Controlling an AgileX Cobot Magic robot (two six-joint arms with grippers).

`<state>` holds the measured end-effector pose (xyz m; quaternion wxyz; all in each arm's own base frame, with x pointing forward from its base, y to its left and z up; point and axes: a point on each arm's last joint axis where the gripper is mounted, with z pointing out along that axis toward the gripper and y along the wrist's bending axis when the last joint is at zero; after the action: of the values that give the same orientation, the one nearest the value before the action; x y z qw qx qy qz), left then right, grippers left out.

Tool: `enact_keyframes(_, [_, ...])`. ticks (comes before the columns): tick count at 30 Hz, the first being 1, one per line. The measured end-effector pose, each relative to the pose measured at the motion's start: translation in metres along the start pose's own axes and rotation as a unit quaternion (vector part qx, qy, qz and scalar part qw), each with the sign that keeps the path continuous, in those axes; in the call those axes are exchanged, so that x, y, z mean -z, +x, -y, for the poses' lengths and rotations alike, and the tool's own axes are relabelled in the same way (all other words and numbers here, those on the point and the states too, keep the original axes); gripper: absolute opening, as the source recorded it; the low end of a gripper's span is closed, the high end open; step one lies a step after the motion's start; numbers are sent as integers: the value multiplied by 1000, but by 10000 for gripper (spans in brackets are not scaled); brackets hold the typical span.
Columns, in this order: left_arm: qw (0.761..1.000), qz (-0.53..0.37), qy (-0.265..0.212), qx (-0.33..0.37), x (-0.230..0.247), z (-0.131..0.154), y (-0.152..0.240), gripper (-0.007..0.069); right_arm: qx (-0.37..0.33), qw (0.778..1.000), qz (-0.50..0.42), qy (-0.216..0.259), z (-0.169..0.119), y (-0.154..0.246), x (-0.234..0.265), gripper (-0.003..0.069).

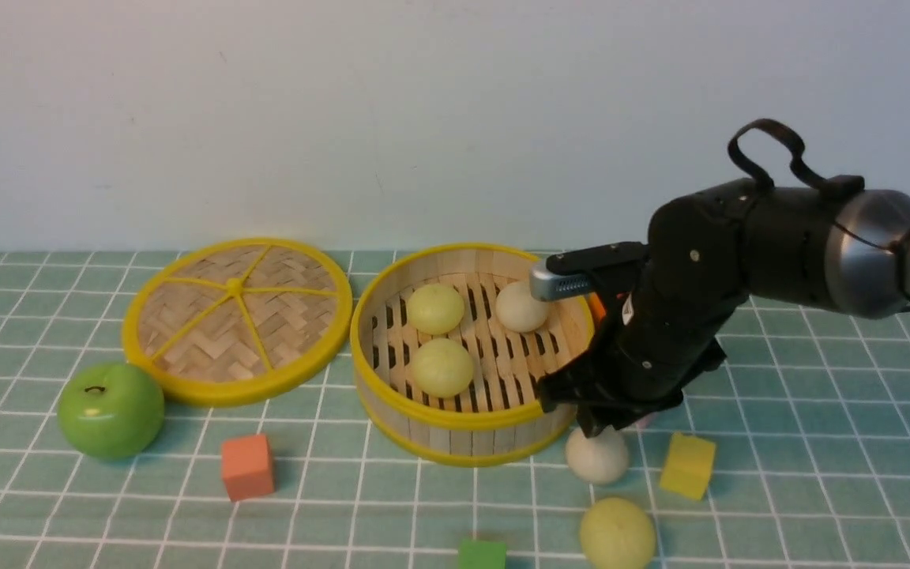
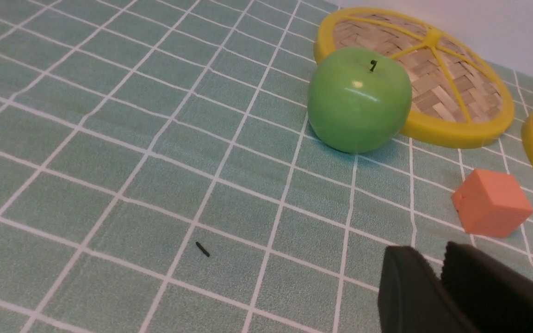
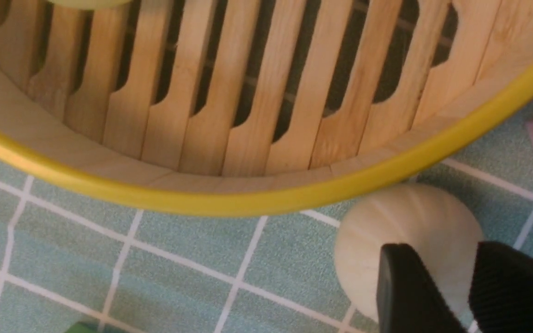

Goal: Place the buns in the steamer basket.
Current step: Use the right arm to grab a steamed stuffed bun

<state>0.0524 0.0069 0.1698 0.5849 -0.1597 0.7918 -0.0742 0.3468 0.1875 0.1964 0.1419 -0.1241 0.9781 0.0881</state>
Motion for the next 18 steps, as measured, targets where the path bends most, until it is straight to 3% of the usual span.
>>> enact_keyframes(13, [1000,0,0,0,0,0,0,141,-5,1000,-24,6,2,2,-20,221])
enact_keyframes(18, [1000,0,0,0,0,0,0,146,-5,999,-36,8,2,4,-20,65])
